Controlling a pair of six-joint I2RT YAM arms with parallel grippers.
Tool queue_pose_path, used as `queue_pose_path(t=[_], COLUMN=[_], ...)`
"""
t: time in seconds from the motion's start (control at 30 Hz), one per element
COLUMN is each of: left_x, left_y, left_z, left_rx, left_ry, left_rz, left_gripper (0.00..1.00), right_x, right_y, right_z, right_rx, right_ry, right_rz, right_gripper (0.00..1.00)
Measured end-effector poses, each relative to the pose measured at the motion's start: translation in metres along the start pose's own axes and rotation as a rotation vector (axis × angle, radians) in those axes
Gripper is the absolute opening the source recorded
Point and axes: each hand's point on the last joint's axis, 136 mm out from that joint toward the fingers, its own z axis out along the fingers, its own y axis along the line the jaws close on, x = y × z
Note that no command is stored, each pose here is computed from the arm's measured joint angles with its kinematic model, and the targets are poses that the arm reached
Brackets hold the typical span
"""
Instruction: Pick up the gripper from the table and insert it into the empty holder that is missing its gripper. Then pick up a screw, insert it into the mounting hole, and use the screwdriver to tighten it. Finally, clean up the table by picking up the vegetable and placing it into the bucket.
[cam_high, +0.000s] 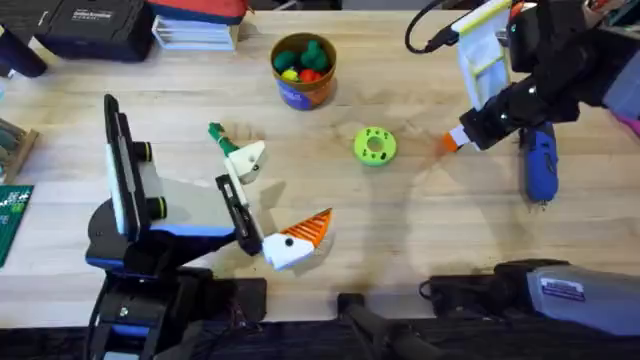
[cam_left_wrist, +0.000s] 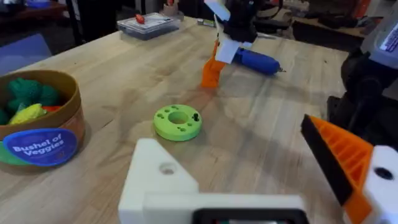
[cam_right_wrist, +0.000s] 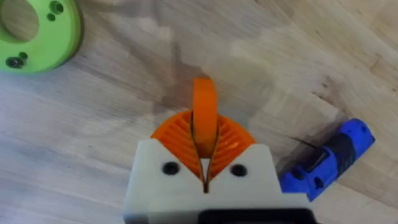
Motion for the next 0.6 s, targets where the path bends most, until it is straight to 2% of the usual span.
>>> queue_pose_path(t=[0.17, 0.27, 0.43, 0.5, 0.6], left_x=[0.000, 0.000, 0.000, 0.000, 0.000], left_y=[0.000, 0.000, 0.000, 0.000, 0.000], left_z=[0.000, 0.000, 0.000, 0.000, 0.000], left_rx=[0.000, 0.000, 0.000, 0.000, 0.000], left_ry=[0.000, 0.000, 0.000, 0.000, 0.000], left_rz=[0.000, 0.000, 0.000, 0.000, 0.000], left_gripper=[0.985, 0.985, 0.985, 0.985, 0.985], right_x=[-0.006, -0.010, -0.001, -0.002, -0.020], right_y=[-0.005, -0.009, -0.005, 0.003, 0.026], right_z=[-0.019, -0.045, -0.091, -0.105, -0.124], right_rx=[0.036, 0.078, 0.113, 0.082, -0.053], right_ry=[-0.065, -0.148, -0.263, -0.326, -0.475], right_rz=[0.005, 0.021, 0.089, 0.124, 0.148], right_gripper=[0.015, 0.015, 0.014, 0.014, 0.014])
